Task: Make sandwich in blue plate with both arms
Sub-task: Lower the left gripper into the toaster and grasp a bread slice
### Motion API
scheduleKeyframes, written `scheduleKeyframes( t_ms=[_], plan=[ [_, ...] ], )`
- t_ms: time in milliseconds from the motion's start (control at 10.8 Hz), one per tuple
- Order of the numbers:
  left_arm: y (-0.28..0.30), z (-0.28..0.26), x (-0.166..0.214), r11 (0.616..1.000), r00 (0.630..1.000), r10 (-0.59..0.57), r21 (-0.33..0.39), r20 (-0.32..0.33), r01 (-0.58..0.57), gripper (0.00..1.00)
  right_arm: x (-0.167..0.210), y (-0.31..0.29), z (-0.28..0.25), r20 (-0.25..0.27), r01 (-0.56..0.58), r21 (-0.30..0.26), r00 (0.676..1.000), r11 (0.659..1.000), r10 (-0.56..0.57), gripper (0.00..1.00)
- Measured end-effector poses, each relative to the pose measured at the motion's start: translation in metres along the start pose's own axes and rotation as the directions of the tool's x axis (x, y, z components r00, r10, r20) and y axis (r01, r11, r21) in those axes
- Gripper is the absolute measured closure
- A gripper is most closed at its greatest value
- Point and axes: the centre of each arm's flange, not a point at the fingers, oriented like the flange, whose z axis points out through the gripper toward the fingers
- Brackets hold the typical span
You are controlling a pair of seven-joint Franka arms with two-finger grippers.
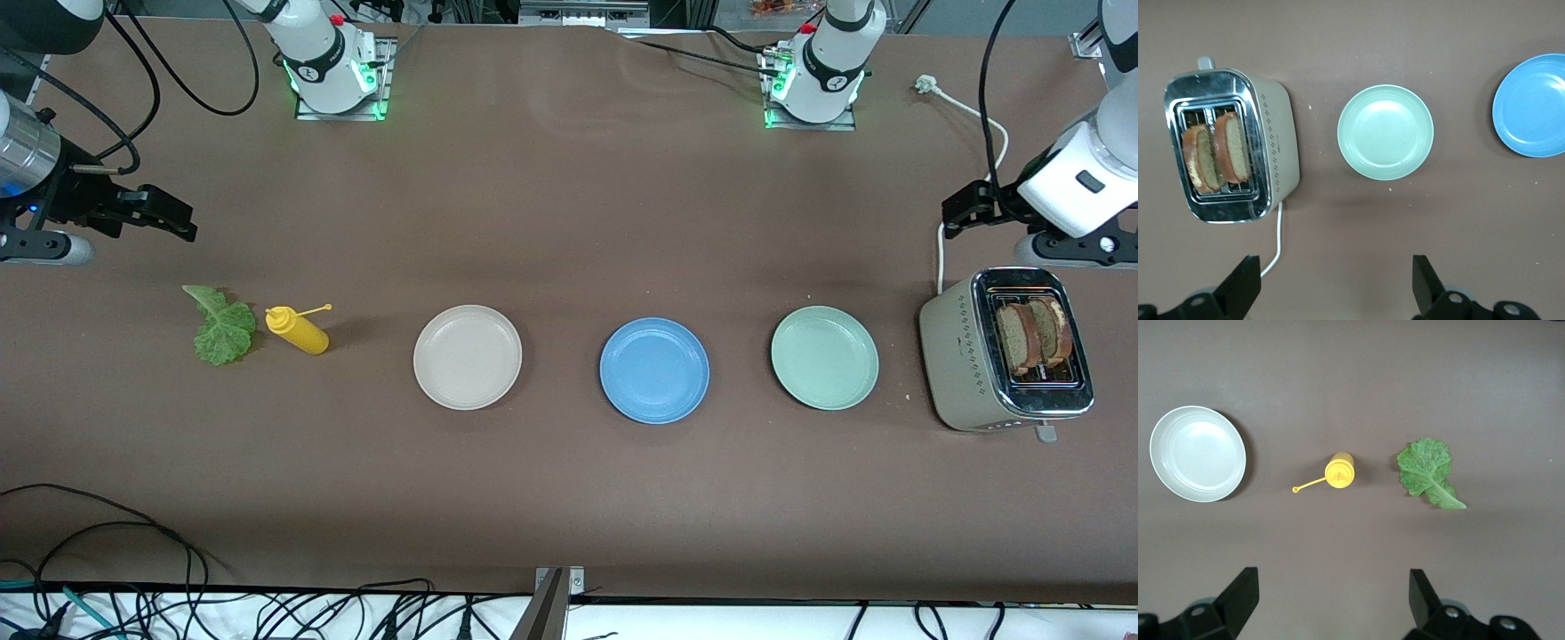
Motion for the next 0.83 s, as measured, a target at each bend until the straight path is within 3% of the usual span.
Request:
scheduleKeyframes(
  t_ms=[462, 831],
  plan=[
    [-0.053, 0.022, 0.01, 0.998, 0.999, 0.049, 0.046, 0.012, -0.05, 0.0, 0.0, 0.0, 0.002, 0.003, 0.0, 0.0, 1.0, 1.0, 0.0, 0.0],
    [-0.074, 0.103, 0.043, 0.997, 0.998, 0.059, 0.053, -0.038, -0.057, 0.0, 0.0, 0.001, 0.003, 0.005, 0.0, -0.001, 1.0, 1.0, 0.0, 0.0]
  ],
)
